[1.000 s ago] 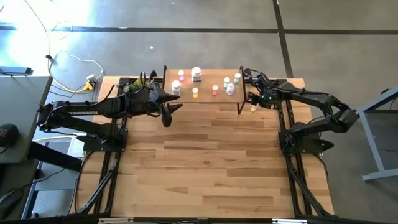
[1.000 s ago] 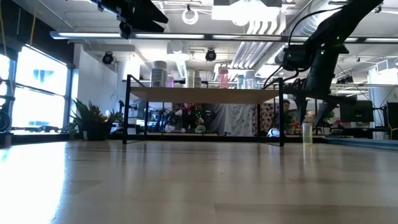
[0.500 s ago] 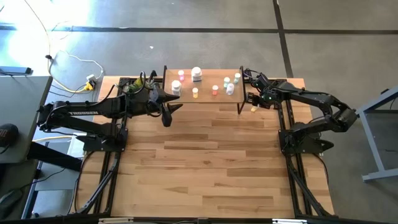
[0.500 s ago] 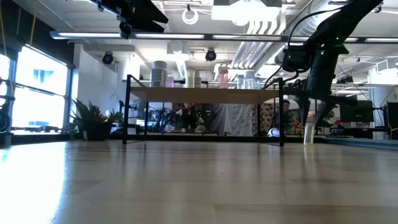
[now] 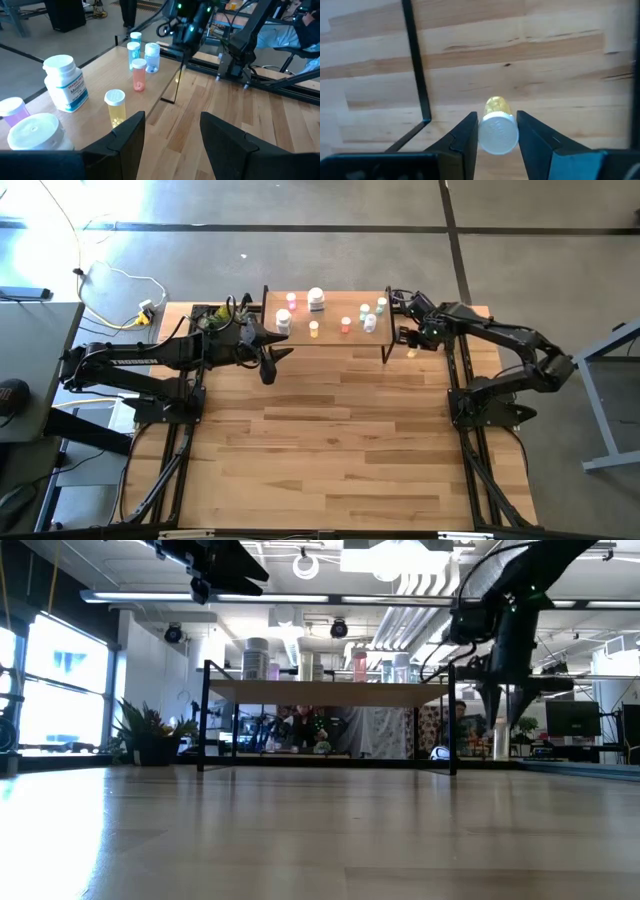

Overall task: Pick and place medicine bottles onto shelf by color
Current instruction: Put the yellow pill bottle on the shelf

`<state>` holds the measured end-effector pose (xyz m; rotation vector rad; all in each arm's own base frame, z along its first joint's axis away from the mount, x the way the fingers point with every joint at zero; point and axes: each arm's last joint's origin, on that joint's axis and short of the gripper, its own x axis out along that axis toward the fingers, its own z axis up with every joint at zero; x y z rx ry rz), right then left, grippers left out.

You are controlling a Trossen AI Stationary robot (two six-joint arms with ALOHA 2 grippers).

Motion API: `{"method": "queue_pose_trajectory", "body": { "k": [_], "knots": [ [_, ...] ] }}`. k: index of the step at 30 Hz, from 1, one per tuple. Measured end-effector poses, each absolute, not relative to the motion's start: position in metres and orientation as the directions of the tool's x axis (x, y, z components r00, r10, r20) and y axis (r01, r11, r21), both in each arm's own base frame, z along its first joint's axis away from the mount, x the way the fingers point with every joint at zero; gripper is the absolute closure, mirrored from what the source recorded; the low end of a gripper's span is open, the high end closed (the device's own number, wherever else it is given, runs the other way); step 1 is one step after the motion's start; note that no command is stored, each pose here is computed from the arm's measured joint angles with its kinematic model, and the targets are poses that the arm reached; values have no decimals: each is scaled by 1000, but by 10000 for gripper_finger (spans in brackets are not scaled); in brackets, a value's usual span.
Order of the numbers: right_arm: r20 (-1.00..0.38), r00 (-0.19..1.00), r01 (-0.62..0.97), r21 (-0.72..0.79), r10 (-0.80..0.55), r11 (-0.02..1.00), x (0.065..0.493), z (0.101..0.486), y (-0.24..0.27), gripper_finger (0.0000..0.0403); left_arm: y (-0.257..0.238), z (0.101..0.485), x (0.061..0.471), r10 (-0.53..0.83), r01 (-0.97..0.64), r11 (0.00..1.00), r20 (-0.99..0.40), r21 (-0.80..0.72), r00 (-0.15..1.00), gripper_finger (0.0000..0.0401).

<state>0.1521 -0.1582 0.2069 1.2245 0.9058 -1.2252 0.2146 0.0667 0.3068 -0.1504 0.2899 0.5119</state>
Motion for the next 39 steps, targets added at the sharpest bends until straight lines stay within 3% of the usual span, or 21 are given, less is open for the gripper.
{"method": "queue_pose_trajectory", "body": {
  "k": [10, 18, 31, 39],
  "knots": [
    [-956, 93, 994, 107, -277, -34, 160, 270, -162, 293, 67, 307, 215, 460, -500, 864, -311, -62, 832, 220],
    [-891, 91, 994, 105, -445, -5, 160, 336, -166, 293, 67, 307, 215, 460, -500, 864, -311, -59, 832, 220],
    [-616, 228, 970, 211, -754, 122, 154, 438, -175, 293, 67, 307, 214, 478, -510, 860, -309, -27, 822, 220],
    [-580, 306, 952, 169, -755, 257, 180, 459, -200, 293, 69, 306, 213, 535, -564, 825, -312, -4, 785, 220]
  ]
}}
